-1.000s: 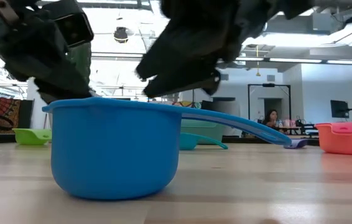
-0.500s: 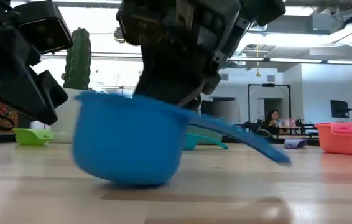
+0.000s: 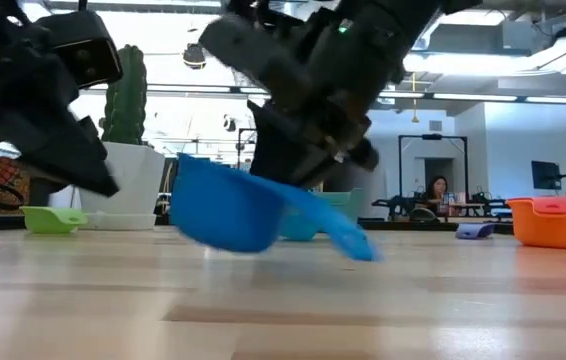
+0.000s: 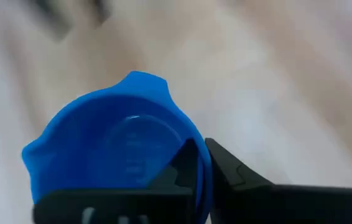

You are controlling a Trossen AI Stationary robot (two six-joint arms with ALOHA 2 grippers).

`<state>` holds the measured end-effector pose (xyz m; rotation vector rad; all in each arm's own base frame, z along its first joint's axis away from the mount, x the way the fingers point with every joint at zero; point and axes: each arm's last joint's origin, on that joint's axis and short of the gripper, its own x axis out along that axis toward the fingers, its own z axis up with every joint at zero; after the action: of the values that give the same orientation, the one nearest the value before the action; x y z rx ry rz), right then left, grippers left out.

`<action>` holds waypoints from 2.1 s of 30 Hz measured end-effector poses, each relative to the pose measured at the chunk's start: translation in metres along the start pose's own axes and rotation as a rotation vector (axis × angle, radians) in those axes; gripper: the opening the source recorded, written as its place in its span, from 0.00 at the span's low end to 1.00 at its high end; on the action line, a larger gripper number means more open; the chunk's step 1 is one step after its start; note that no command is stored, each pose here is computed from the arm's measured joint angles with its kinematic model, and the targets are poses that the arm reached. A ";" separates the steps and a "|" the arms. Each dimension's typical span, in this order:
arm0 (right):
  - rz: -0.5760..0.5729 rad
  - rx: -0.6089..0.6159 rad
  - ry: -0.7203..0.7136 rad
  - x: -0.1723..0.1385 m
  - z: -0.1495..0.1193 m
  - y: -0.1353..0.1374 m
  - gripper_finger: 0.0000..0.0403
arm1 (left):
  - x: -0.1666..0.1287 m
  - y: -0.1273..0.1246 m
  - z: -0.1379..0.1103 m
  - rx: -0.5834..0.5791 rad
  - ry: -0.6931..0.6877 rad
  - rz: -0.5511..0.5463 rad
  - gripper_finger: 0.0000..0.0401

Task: Nest measuring cups in basket
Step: Stack the large blue measuring cup into the red measuring cup

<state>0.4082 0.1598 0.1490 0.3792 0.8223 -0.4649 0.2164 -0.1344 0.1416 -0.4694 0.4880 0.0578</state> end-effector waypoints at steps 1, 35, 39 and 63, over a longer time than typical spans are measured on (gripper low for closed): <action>-0.059 0.033 -0.026 -0.004 -0.001 -0.003 0.10 | 0.000 -0.001 0.002 -0.010 -0.030 0.006 0.24; -0.277 0.487 -0.588 -0.040 0.012 -0.012 0.10 | 0.044 -0.025 0.040 0.190 -0.346 0.061 0.24; -0.271 0.469 -0.599 -0.045 0.013 -0.010 0.06 | 0.046 -0.023 0.044 0.182 -0.362 0.086 0.21; -0.226 0.092 -0.377 -0.138 0.006 -0.014 0.34 | 0.052 -0.008 0.067 0.143 -0.255 -0.165 0.00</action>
<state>0.3224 0.1791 0.2567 0.2717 0.4785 -0.7609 0.2924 -0.1142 0.1729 -0.3546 0.2005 -0.0751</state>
